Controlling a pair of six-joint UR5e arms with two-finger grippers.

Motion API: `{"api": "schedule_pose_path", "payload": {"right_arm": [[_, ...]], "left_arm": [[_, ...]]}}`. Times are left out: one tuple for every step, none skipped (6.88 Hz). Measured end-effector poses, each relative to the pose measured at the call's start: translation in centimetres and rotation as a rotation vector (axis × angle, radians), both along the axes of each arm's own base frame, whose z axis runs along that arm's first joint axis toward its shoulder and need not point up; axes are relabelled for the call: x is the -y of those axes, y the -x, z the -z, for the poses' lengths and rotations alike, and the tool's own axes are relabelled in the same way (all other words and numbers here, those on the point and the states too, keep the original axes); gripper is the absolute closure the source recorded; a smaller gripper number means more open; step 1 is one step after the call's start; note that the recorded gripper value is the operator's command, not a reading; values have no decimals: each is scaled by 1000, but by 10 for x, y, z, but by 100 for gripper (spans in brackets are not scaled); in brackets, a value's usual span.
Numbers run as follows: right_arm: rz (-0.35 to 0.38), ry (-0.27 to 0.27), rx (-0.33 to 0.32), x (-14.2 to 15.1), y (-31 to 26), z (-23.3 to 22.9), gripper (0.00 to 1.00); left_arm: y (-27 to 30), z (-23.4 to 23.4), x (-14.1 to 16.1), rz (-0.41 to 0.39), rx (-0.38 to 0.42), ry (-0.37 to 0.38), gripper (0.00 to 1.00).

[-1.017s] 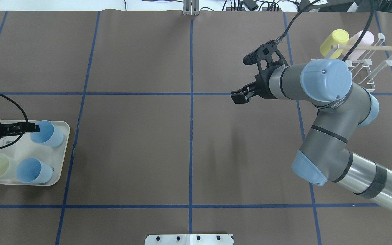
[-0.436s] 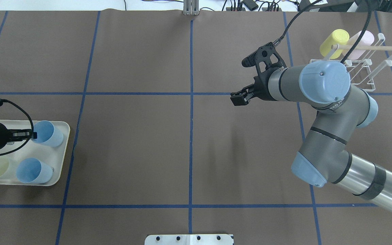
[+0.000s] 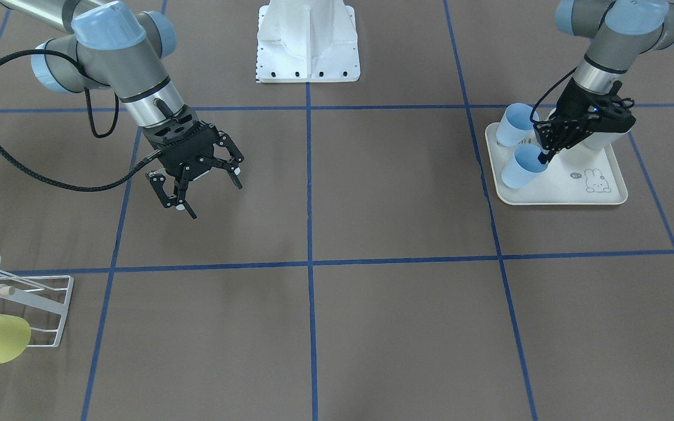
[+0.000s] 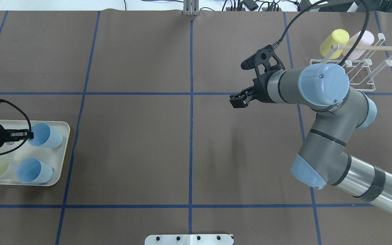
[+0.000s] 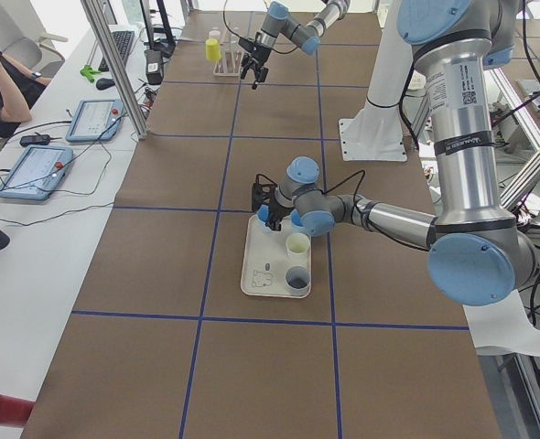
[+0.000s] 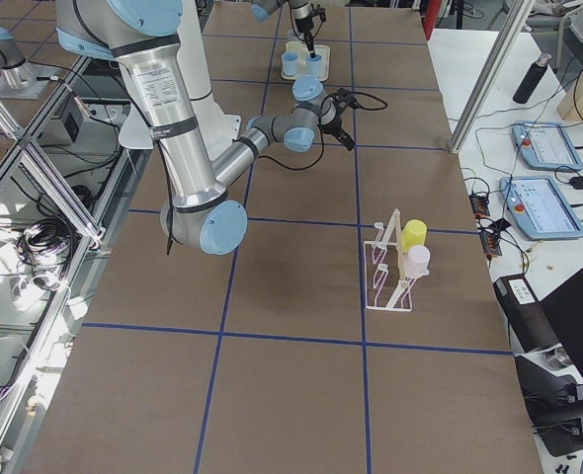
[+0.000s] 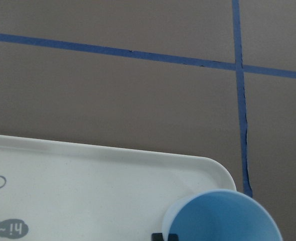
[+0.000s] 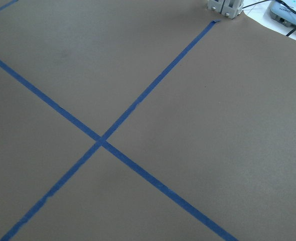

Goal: Transfer IKEA cup to right arm and place on rack

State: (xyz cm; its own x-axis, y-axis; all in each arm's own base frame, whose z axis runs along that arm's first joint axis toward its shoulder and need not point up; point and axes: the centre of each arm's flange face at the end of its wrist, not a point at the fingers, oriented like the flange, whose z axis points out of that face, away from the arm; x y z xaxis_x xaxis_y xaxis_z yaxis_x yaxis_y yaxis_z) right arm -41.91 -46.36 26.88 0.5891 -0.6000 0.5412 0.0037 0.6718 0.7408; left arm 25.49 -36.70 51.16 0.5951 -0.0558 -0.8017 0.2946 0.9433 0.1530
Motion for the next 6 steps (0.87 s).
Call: {"api": "schedule_pose_path", "payload": {"right_arm": [[7, -6, 5, -3, 5, 4, 1], [19, -18, 11, -7, 11, 10, 1], [26, -46, 18, -15, 21, 16, 1], [17, -94, 41, -26, 36, 19, 1], [10, -142, 83, -37, 55, 15, 1], [15, -191, 149, -49, 72, 7, 1]], "left_arm": [[5, 6, 2, 8, -4, -2, 100], [18, 19, 9, 25, -26, -4, 100], [39, 35, 17, 35, -66, 6, 100], [61, 53, 27, 31, -125, 17, 100], [75, 77, 39, 9, -194, 14, 100], [77, 105, 49, -30, -262, 3, 100]]}}
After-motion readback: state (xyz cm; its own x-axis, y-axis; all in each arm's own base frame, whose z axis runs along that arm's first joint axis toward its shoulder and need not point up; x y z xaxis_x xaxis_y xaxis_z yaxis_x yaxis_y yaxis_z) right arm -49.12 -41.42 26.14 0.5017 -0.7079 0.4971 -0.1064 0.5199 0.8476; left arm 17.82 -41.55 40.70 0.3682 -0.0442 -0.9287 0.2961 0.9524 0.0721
